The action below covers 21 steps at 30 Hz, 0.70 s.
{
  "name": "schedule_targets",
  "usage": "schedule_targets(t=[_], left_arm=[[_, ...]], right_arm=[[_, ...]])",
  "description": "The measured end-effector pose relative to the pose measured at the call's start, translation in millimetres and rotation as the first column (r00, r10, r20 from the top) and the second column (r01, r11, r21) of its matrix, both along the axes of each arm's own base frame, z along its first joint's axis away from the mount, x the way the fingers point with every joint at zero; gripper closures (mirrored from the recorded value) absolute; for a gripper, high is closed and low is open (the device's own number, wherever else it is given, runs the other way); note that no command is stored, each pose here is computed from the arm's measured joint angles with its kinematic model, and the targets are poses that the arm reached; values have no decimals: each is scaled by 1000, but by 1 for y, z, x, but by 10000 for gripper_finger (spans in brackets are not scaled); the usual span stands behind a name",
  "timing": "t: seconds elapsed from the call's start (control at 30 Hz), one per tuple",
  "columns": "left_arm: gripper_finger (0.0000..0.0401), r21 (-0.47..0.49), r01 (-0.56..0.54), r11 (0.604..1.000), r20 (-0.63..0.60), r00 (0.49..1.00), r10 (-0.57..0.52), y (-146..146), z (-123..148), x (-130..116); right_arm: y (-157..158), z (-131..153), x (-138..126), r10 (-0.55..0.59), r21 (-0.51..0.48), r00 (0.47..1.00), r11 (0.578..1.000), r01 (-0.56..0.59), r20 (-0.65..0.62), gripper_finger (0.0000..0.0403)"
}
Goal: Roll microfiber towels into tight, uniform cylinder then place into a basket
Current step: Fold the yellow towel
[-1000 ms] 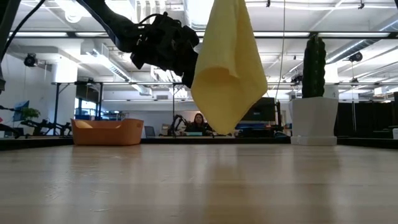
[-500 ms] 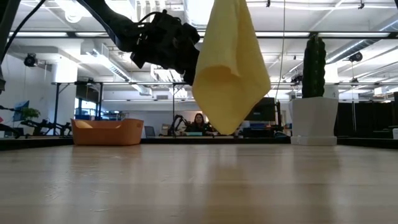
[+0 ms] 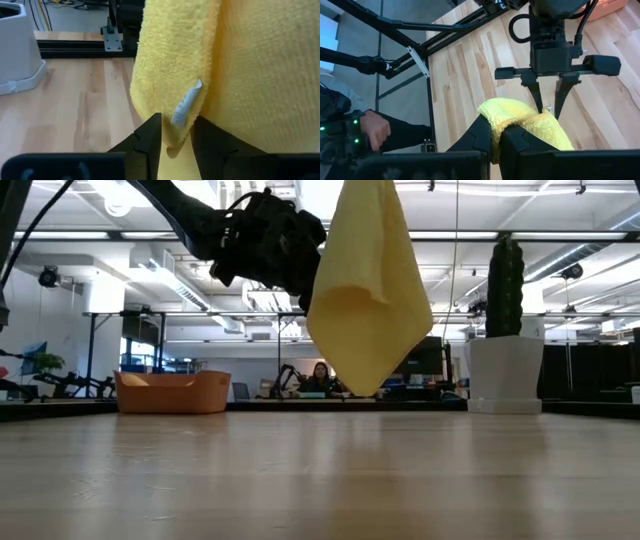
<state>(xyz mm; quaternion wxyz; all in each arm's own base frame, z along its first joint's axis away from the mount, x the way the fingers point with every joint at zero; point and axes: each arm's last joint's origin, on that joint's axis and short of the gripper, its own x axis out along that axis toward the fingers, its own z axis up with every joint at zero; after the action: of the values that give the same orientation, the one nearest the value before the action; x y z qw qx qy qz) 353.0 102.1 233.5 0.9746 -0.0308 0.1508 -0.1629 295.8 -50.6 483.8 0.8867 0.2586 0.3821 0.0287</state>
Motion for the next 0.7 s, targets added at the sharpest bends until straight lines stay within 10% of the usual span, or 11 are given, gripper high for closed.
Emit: schedule_targets(t=[0.7], left_arm=[[400, -45, -224, 974, -216, 954, 209, 3, 1, -16]], right_arm=[[1, -5, -5, 28, -13, 998, 1000, -29, -62, 394]])
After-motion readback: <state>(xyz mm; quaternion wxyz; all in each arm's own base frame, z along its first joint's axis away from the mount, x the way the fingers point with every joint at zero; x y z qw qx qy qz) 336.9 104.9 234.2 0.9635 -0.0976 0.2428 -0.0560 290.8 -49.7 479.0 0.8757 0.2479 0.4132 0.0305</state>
